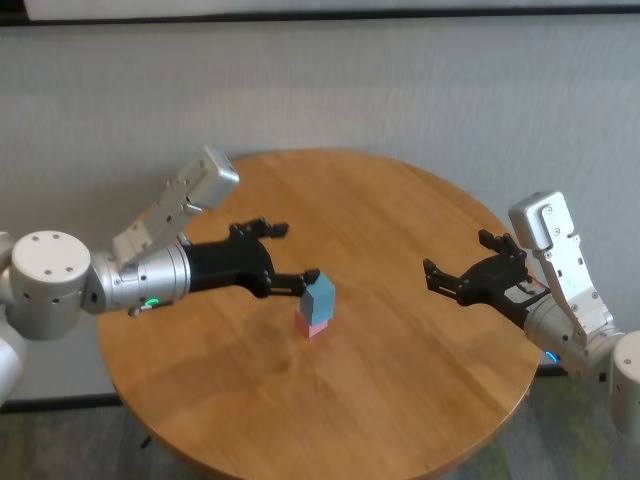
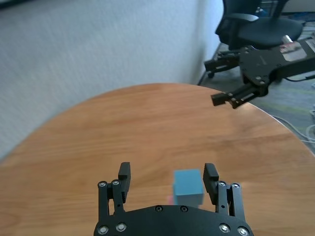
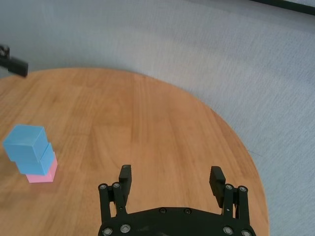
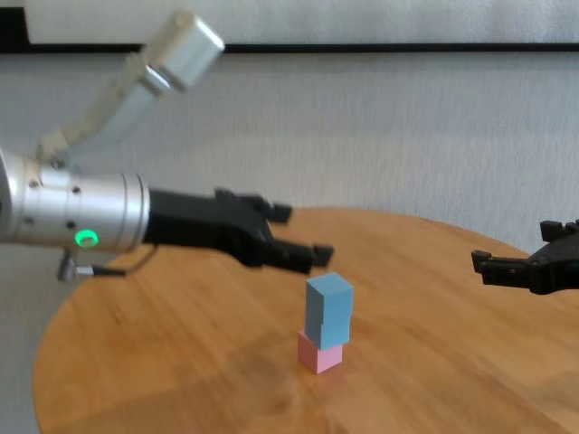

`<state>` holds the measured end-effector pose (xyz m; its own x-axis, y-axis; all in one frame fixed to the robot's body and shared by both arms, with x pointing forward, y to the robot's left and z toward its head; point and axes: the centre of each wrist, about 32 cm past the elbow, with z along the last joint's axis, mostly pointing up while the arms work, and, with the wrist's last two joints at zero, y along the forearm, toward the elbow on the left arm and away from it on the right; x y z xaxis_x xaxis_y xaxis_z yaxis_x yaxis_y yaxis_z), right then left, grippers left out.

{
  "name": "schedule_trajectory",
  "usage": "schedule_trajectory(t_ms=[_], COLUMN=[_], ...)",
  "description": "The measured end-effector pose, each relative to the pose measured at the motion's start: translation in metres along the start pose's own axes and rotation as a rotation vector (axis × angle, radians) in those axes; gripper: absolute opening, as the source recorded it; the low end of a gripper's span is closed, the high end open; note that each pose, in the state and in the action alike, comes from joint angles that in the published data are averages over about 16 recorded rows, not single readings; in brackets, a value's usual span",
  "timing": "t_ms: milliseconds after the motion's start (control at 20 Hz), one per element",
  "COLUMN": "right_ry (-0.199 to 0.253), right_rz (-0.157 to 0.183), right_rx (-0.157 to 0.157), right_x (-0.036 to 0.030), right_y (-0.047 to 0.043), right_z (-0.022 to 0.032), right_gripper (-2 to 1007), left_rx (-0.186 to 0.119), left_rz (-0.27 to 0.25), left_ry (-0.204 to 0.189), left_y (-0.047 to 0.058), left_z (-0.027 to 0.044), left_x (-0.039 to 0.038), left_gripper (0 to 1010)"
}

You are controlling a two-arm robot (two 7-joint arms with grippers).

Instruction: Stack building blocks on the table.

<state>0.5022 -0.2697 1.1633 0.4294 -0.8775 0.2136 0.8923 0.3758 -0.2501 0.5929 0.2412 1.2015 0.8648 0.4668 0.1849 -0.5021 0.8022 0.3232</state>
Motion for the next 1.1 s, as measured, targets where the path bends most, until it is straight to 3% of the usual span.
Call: schedule_trajectory(t_ms=[300,600,800,1100], right_ry=[0.0,0.0,0.0,0.0], right_rz=[0.0,0.0,0.0,0.0], right_rx=[0.0,0.0,0.0,0.0], right_x=[0.0,0.0,0.0,0.0], right_y=[0.0,0.0,0.0,0.0], right_z=[0.0,0.0,0.0,0.0], right_gripper=[1000,1000,1000,1000], left_rx=[0.018,0.056,0.072,0.067], left_rz=[0.122,0.21,0.232,0.222], left_ry=[-0.085,-0.148,-0.166,-0.16], left_y=[0.025,0.043,0.049,0.046], left_z=[0.0065,0.0067,0.0051,0.0058], left_x=[0.0056,0.0093,0.0105,0.0097], left_gripper=[979,1000,1000,1000])
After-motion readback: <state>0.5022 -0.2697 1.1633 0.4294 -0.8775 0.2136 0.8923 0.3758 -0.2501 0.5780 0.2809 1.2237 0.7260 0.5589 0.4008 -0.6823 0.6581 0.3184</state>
